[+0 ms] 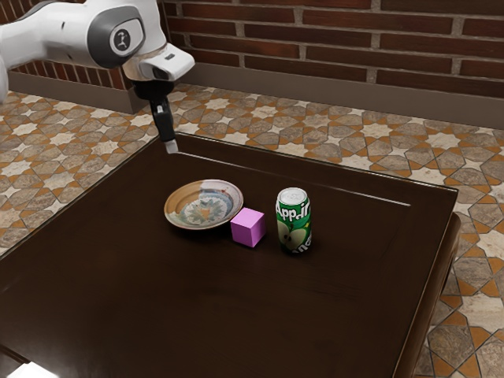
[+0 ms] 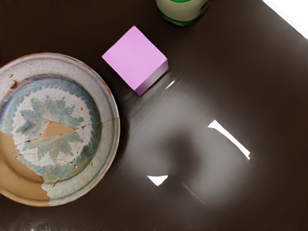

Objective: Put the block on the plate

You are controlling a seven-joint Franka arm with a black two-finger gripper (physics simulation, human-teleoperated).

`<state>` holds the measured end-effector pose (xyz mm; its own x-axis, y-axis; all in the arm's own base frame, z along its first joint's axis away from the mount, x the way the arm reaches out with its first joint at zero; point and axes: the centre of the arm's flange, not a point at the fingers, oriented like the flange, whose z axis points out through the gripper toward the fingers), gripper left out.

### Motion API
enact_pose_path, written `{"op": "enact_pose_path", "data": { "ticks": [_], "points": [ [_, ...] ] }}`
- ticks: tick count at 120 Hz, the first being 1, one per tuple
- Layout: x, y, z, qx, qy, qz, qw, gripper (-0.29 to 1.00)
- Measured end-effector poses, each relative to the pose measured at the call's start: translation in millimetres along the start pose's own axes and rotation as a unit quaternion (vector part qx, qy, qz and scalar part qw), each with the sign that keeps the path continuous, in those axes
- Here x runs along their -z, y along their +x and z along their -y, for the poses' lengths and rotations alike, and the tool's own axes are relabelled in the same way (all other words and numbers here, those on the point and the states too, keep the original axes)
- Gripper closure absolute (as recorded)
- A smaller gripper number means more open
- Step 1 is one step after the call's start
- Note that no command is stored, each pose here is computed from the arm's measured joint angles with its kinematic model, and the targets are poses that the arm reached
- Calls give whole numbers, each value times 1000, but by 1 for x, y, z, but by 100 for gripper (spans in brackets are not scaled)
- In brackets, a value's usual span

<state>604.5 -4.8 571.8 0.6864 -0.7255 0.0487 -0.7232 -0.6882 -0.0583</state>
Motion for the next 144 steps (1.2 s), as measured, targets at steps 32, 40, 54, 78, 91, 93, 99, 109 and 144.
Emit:
{"op": "enact_pose_path", "data": {
  "ticks": [32, 40, 54, 78, 91, 93, 99, 109, 144],
  "points": [
    [-2, -1, 0, -13, -4, 6, 1000, 0],
    [-7, -1, 0, -14, -12, 10, 1000, 0],
    [-26, 29, 20, -41, -3, 20, 999, 0],
    [-109, 83, 50, -123, 5, 44, 991, 0],
    [-151, 104, 61, -170, 5, 46, 984, 0],
    [-158, 106, 62, -177, 3, 47, 983, 0],
    [-178, 112, 61, -199, -3, 47, 979, 0],
    [-205, 118, 61, -230, -15, 41, 972, 0],
    [-251, 137, 53, -325, -15, 19, 945, 0]
  ]
}}
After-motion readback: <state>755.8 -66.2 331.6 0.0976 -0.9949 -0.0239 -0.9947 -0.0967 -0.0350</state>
